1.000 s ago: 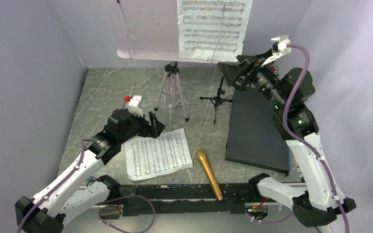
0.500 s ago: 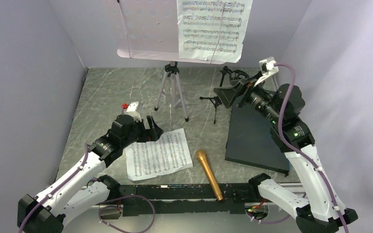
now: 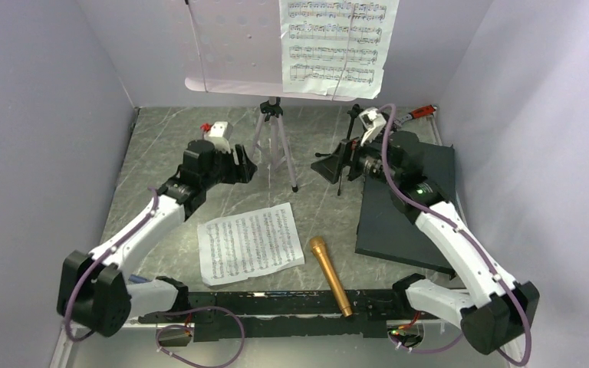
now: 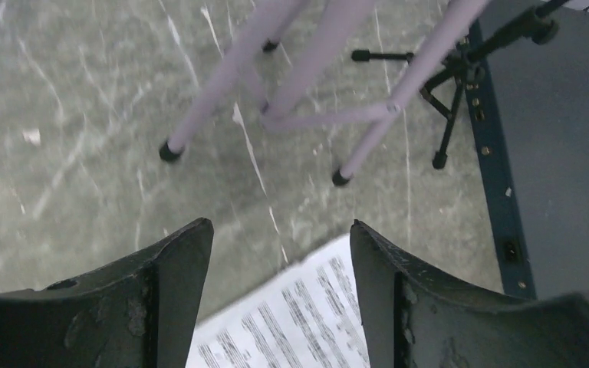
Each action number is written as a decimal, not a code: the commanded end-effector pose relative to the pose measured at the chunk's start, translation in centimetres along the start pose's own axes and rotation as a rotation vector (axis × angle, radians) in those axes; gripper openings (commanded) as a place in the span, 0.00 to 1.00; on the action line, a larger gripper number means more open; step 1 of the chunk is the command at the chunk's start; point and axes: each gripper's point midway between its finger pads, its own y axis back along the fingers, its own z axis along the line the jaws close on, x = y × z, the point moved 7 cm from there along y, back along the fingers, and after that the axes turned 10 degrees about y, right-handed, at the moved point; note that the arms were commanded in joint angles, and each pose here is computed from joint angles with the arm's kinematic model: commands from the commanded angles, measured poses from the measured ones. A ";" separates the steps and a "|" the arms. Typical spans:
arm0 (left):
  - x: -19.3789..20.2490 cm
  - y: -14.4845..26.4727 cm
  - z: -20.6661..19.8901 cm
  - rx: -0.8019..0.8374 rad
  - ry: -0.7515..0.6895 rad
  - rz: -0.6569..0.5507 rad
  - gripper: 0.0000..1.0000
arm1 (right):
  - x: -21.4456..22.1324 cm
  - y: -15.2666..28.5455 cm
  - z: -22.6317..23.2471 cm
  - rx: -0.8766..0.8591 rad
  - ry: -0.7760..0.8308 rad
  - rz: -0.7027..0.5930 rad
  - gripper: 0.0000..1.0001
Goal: Set up the instrument practice props
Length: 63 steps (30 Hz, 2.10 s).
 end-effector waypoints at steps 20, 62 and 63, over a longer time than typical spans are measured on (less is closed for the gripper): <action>-10.0 -11.4 0.4 0.495 -0.263 -0.193 0.64 | 0.2 -14.0 -4.8 0.027 0.120 0.027 0.90; -2.4 -16.4 3.7 0.216 -0.493 -0.072 0.03 | 11.6 -23.8 -11.3 0.126 0.136 0.153 0.00; -2.2 -16.1 3.6 0.206 -0.495 -0.070 0.03 | 11.6 -23.6 -11.1 0.122 0.131 0.160 0.00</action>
